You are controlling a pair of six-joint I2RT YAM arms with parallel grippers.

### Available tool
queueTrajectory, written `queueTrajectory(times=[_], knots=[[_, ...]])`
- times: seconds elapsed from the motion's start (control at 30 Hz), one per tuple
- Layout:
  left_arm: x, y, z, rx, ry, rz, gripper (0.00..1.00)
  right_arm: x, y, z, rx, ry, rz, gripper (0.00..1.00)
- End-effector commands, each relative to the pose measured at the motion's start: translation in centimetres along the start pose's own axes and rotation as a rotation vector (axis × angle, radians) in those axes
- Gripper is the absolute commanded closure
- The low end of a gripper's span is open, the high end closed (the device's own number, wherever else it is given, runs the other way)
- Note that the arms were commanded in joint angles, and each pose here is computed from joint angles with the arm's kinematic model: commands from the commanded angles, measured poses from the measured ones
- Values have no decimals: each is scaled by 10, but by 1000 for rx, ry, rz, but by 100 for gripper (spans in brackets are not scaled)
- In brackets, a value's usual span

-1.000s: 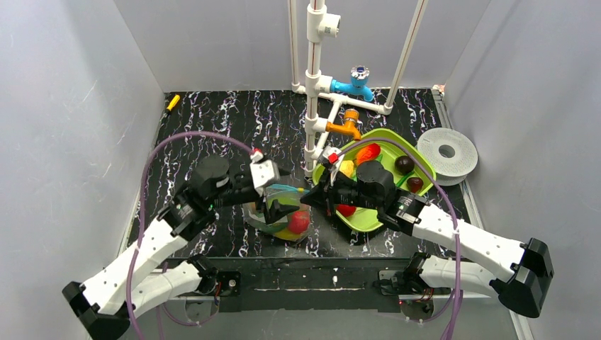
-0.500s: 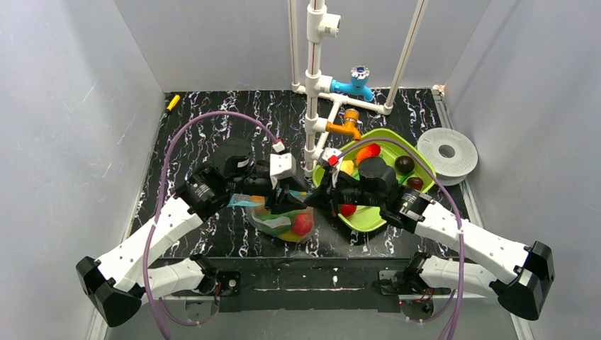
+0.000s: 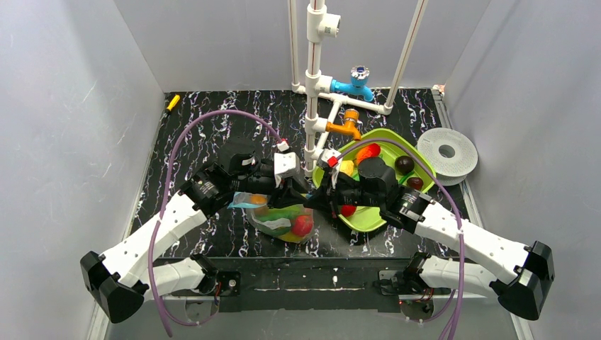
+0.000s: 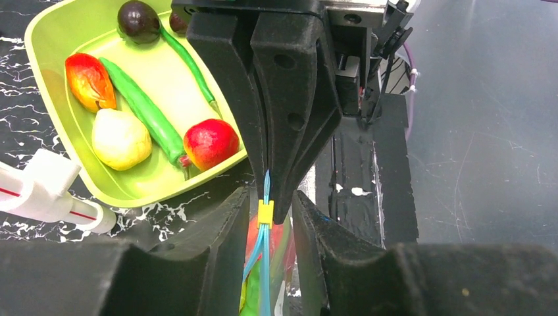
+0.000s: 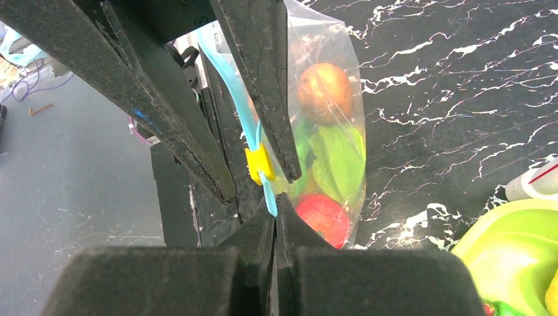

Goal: Place the food in the zip-top bag and seal the zipper
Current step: Zip the zipper food storage bag at the center of the board.

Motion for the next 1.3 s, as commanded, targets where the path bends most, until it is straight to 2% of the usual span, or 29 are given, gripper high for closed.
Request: queueTrajectory(times=[0.0, 0.27, 0.37, 0.4, 0.7, 0.8, 0.9, 0.93, 0.97, 1.0, 1.03, 1.07, 1.17, 1.27], knots=[[2, -1, -1, -13, 8, 4, 69, 6, 29, 1, 62, 6, -90, 99], [7, -12, 0, -29, 48, 16, 77, 7, 29, 1, 64, 3, -91, 99], [9, -14, 0, -36, 54, 21, 92, 8, 29, 1, 66, 2, -90, 99], [9, -14, 0, -36, 57, 20, 94, 8, 30, 1, 67, 1, -92, 99], [5, -10, 0, -24, 38, -8, 96, 4, 31, 2, 58, 31, -79, 99], [6, -9, -1, -24, 37, -16, 100, 2, 33, 3, 58, 50, -74, 81], [6, -10, -2, -27, 38, -21, 100, 1, 36, 3, 63, 57, -83, 70], [7, -10, -2, -28, 38, -22, 100, 0, 36, 3, 64, 56, -83, 70], [7, -11, -3, -27, 36, -22, 100, 0, 37, 2, 68, 55, -85, 77], [7, -10, -2, -27, 40, -23, 100, 0, 37, 2, 69, 52, -83, 92], [7, -10, -2, -27, 43, -24, 100, 0, 37, 2, 69, 51, -81, 99], [7, -9, -2, -27, 43, -27, 100, 0, 36, 2, 70, 51, -79, 99], [7, -7, -3, -19, 33, -35, 76, 2, 34, 2, 75, 44, -82, 99], [4, -6, -4, -8, 16, -43, 64, 3, 34, 2, 73, 37, -85, 99]])
Point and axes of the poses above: each gripper's point midway between its finger pads, its own x axis back along the fingers, its own z axis along the line the jaws close on, y = z × x, the point moved 7 cm from there along x, back along the fingers, and after that the axes turned 12 degrees about x, right-handed, at the moved point
